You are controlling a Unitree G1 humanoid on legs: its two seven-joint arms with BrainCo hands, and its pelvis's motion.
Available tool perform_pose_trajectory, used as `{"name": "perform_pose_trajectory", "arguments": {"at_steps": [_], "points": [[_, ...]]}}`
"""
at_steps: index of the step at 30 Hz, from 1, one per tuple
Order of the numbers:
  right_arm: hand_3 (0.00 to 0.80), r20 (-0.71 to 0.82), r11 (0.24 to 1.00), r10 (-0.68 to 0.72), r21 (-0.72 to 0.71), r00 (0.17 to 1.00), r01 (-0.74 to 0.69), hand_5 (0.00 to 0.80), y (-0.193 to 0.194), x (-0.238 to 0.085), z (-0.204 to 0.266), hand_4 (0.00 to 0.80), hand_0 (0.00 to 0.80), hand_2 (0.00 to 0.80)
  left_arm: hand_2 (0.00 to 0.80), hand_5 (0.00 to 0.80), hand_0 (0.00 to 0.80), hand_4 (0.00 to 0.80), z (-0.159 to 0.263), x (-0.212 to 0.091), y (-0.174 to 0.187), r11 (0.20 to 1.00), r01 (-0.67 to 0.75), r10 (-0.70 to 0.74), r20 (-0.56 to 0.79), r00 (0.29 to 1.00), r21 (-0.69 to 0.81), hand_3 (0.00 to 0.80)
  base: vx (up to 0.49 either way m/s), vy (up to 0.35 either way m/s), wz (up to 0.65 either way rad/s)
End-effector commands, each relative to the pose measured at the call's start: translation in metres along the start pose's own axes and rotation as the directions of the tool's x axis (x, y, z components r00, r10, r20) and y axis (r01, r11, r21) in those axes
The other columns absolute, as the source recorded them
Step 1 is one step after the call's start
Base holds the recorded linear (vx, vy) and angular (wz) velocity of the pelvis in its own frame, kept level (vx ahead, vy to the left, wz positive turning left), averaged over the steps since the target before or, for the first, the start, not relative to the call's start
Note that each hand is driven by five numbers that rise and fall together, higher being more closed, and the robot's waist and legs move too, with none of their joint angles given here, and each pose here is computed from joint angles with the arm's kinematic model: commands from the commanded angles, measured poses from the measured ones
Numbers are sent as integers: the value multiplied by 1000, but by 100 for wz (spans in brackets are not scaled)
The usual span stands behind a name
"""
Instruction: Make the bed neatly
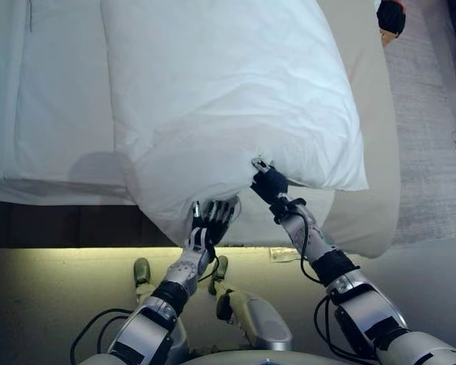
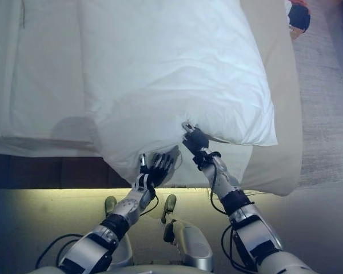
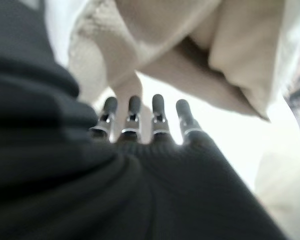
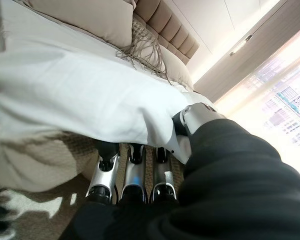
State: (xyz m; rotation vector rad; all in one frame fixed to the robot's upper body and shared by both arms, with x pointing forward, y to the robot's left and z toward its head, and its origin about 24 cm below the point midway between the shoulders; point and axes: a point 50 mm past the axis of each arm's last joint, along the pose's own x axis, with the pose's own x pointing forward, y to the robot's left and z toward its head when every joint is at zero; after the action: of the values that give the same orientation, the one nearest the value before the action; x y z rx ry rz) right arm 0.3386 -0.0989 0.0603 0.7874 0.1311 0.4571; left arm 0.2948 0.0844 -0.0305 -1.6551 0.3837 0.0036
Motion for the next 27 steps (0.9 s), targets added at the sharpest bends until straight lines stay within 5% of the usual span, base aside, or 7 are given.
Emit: {"name": "perform_pose_trajectory", "arguments": {"at_steps": [1,12,14,15,27], "points": [[800,160,973,231,-15,960,-232,800,44,7,27,800,800,800,0,0,0,0,-20,18,-52,966,251,-252,-15,968,-65,0,22,-33,1],[800,134,969,241,18,961,-245,800,47,8,13,800,800,800,0,0,0,0,-2,21,-61,955,292,-289,58,956,-51,0,14,-11,6],[800,126,972,229,21,965,-233,800,45,8,11,800,800,800,587,587,587,587,1,20,-58,963,265,-262,68,963,-50,587,10,7,2],[800,124,973,226,23,966,-230,800,43,8,11,800,800,800,800,800,800,800,3,20,-57,966,256,-252,71,965,-47,800,0,0,0],[800,76,980,195,30,978,-198,800,38,8,2,800,800,800,800,800,800,800,1,13,-35,985,164,-158,92,983,-62,800,43,31,3]]}}
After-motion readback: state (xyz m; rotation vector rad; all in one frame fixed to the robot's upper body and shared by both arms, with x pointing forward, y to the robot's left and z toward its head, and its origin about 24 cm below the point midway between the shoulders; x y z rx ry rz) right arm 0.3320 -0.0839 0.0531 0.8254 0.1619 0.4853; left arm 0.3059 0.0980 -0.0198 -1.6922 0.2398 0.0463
